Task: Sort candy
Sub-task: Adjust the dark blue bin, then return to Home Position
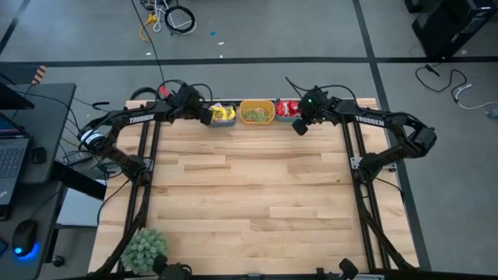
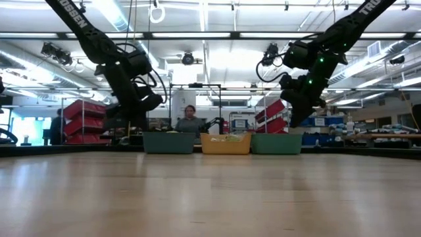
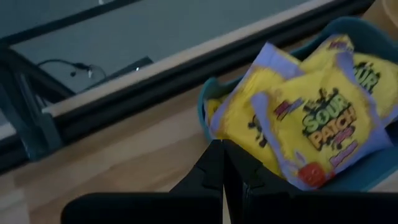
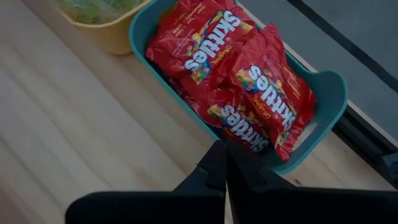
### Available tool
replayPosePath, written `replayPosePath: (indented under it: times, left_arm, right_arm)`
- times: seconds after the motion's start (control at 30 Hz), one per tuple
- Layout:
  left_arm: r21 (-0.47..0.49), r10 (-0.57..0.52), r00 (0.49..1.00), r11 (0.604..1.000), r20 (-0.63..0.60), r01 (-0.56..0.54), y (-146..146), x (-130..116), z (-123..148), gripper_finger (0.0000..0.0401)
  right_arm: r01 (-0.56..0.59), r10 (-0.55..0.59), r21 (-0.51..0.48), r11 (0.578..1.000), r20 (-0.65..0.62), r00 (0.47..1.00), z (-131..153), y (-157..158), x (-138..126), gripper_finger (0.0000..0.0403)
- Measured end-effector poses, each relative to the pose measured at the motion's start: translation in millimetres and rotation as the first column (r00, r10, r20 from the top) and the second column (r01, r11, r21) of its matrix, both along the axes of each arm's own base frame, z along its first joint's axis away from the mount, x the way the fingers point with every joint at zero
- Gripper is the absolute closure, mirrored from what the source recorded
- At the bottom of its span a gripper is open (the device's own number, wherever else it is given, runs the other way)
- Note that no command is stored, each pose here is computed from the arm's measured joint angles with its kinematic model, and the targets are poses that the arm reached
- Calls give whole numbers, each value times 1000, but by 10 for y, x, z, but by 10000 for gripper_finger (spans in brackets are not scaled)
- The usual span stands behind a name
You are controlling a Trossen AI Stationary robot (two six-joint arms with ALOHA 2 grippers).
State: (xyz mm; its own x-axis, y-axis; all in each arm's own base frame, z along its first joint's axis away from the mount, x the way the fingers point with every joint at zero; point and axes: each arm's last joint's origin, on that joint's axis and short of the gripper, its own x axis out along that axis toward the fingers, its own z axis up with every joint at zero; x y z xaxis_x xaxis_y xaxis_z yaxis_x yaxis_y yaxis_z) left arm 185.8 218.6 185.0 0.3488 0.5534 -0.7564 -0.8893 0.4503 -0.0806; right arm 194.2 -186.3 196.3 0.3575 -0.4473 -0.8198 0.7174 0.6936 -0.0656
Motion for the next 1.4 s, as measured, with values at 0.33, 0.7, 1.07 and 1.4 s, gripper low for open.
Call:
replayPosePath:
  times: [0.33,0.7,1.07,1.4]
  left_arm:
    - [175,-67,998,982,-18,69,-15,-18,243,400]
    - [182,-607,794,785,34,592,-469,338,338,400]
    - [85,-616,781,777,-100,624,-435,575,-139,401]
    - [244,-689,723,694,-47,677,-442,698,-10,401]
  right_arm:
    - [-59,60,-60,997,23,998,97,51,37,403]
    - [-387,392,-59,920,142,909,51,285,392,403]
    - [-428,432,-60,902,97,896,-234,206,555,403]
    - [-516,595,-336,788,204,777,-22,272,566,403]
